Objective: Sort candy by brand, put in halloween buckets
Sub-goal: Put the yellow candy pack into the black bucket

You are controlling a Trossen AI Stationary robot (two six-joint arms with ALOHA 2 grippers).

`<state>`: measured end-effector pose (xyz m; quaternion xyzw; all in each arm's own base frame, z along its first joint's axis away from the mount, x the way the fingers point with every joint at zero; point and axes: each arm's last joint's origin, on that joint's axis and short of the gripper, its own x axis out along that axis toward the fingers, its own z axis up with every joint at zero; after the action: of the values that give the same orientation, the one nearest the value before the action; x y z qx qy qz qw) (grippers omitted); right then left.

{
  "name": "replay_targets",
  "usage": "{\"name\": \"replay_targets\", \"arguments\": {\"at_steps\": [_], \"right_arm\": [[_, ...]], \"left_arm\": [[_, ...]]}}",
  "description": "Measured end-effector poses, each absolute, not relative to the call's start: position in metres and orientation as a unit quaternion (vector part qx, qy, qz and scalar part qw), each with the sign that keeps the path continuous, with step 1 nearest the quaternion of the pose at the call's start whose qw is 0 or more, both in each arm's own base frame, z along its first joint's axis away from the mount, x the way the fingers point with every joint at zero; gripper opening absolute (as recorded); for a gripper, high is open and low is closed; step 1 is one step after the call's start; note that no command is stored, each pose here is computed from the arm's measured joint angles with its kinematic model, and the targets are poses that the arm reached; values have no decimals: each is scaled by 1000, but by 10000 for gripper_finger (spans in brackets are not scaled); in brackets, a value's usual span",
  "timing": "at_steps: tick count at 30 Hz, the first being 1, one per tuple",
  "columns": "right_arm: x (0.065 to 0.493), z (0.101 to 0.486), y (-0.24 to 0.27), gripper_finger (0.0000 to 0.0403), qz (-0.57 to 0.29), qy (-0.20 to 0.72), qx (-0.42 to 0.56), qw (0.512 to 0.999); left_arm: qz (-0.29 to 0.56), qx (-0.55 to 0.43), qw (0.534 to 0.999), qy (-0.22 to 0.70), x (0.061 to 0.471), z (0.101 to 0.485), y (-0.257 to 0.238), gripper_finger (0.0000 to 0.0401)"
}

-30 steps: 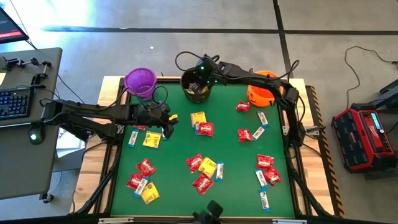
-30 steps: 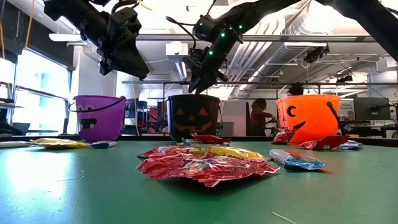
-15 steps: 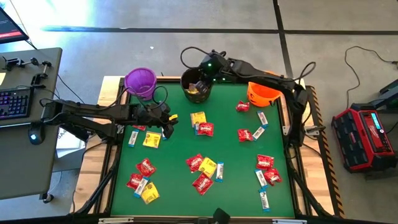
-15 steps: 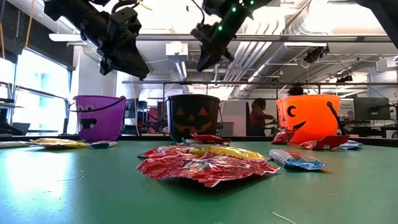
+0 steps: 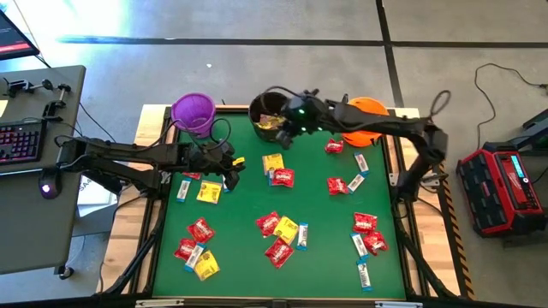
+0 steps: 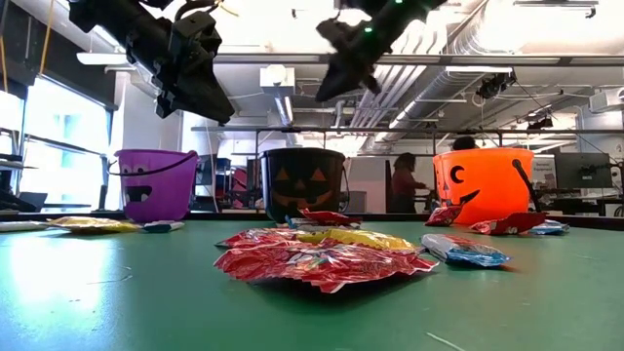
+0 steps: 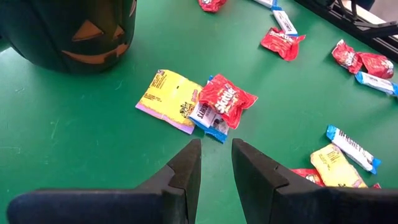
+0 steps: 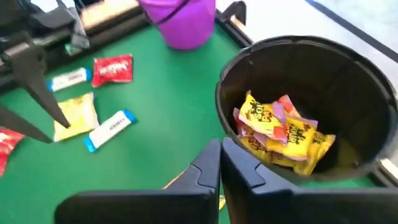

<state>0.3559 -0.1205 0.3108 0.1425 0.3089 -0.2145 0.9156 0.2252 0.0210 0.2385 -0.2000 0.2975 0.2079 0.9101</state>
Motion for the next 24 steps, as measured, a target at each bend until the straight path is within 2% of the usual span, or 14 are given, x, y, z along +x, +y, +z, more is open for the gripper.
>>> {"name": "replay_targets", "arguments": {"at_steps": [6, 13, 24], "right_arm": [[313, 306, -91, 0, -227, 280, 164, 918], [280, 294, -60, 0, -198, 271, 160, 928], [270, 280, -36, 0, -161, 297, 143, 930]], "left_arm": [[197, -208, 910, 301, 225, 238, 20, 80], [182, -214, 908, 313, 224, 237, 19, 80], [121, -223, 884, 393, 216, 228, 9, 80]]}}
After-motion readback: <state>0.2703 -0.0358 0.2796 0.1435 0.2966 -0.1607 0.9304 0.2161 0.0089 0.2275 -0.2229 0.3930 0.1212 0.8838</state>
